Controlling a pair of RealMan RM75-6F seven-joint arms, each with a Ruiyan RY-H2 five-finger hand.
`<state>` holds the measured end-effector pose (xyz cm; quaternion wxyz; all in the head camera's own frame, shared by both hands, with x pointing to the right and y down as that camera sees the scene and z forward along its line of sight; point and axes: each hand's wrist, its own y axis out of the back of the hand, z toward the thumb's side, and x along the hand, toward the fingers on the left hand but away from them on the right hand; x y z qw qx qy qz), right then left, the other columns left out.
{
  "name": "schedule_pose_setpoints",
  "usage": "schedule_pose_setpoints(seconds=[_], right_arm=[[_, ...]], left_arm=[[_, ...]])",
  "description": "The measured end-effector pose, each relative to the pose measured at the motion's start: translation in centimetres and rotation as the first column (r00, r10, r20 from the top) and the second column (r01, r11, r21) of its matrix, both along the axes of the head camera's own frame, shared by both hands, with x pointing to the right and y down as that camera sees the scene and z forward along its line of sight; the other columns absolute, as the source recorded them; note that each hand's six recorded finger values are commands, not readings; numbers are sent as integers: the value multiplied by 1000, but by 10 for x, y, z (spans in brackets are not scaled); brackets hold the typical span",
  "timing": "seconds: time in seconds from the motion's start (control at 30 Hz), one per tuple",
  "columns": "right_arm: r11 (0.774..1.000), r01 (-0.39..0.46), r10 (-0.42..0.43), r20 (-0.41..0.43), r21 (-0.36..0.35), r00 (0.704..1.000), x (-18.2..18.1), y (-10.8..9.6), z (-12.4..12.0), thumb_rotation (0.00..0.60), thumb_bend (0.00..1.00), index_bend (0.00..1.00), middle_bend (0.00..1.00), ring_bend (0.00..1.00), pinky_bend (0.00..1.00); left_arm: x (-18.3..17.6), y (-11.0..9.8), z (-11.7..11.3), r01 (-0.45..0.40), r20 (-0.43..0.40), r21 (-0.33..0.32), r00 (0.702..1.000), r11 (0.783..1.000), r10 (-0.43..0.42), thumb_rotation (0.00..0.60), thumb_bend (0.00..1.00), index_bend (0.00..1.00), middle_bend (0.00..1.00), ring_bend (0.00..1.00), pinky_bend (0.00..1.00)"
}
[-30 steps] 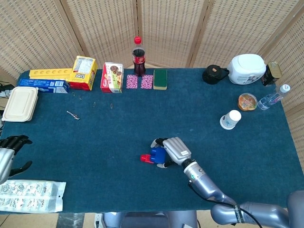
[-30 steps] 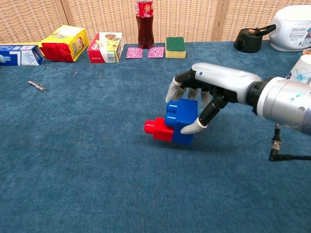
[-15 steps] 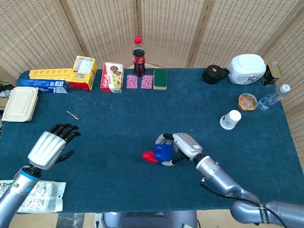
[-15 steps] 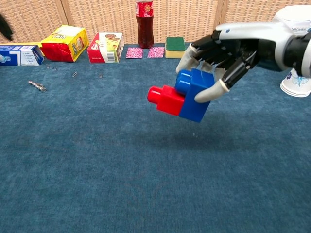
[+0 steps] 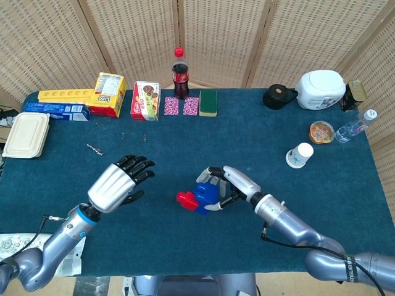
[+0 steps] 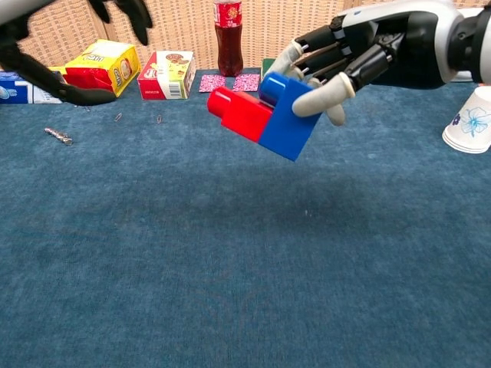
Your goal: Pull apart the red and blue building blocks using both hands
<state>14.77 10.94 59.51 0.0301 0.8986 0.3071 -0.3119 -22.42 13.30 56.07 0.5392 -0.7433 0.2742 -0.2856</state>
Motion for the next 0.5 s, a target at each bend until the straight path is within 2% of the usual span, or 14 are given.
schedule_pose_setpoints(seconds=[0.23,0.5], right_arm=[[995,-55,59,40,-85,997,1,-11,4,600,211,520,560,689,603],[993,-64,70,60,-100,996,1,-15,4,600,211,521,561,692,603]], left_arm=[[25,2,3,-61,-32,38,998,997,62,600,248,415,324,273,334],[41,3,5,-82,-62,64,994,995,86,600,248,422,324,274,333]])
